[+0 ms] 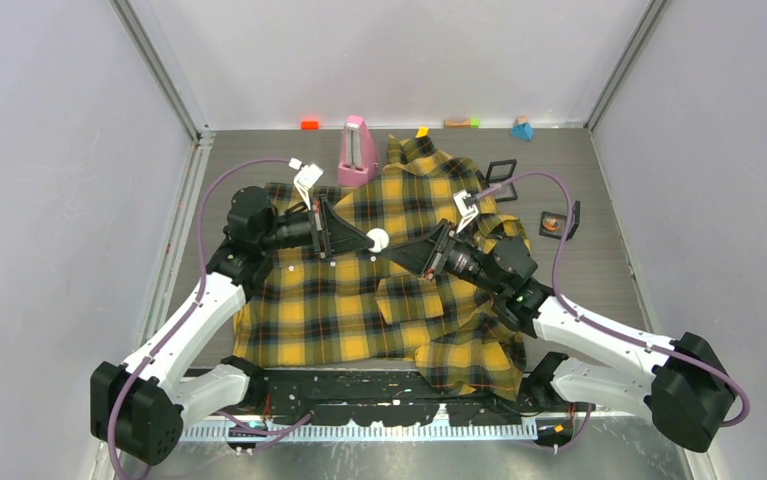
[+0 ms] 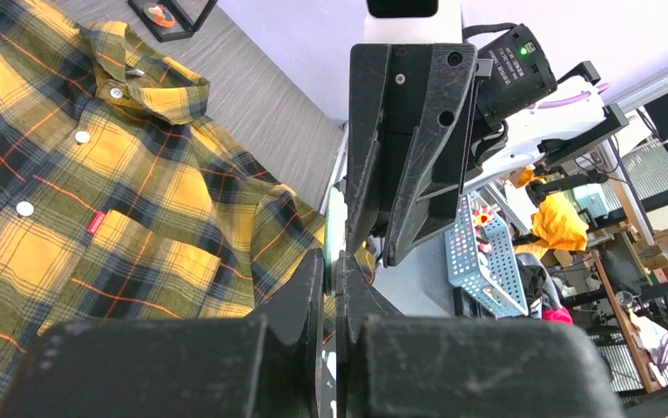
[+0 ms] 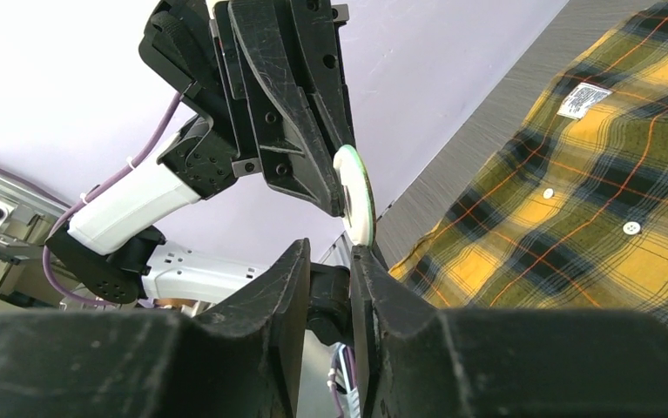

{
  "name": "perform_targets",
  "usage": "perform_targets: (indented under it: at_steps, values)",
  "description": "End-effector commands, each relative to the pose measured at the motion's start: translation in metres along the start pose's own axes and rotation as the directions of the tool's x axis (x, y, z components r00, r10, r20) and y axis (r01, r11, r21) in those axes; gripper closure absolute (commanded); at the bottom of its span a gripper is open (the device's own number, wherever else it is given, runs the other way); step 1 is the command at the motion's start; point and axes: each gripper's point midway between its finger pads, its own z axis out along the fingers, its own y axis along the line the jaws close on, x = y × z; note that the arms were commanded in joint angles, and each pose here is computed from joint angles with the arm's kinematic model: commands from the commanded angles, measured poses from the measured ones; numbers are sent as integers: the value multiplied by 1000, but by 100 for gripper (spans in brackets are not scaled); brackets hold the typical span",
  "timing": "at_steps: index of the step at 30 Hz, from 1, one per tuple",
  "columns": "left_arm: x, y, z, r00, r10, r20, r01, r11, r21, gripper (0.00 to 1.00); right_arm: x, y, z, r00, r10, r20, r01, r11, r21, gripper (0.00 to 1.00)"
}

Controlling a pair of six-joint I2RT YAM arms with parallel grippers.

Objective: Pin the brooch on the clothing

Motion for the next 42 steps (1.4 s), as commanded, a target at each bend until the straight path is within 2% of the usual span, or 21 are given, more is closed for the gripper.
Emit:
perform_targets:
  at_steps: [1, 11, 18, 29, 36, 42]
  values:
    - [-1, -17, -1, 997, 74, -1, -74, 995, 65, 100, -24, 24, 8, 996, -23, 86, 30, 997, -73, 71]
    - [2, -21, 1, 997, 79, -15, -77, 994, 82, 100, -25, 18, 11, 995, 0, 96, 4, 999, -51, 76]
    - [4, -22, 1, 996, 81, -21, -79, 993, 89, 100, -27, 14, 12, 994, 8, 109, -4, 999, -36, 76]
    - [2, -28, -1, 994, 106, -4, -105, 991, 88, 100, -30, 5, -2, 991, -34, 132, 28, 998, 47, 63]
    - [1, -29, -2, 993, 115, 3, -115, 990, 87, 100, -28, 2, -3, 992, -41, 121, 34, 997, 63, 62]
    - [0, -31, -3, 993, 121, 6, -121, 989, 89, 100, -22, 9, 3, 996, -34, 81, 34, 999, 11, 59]
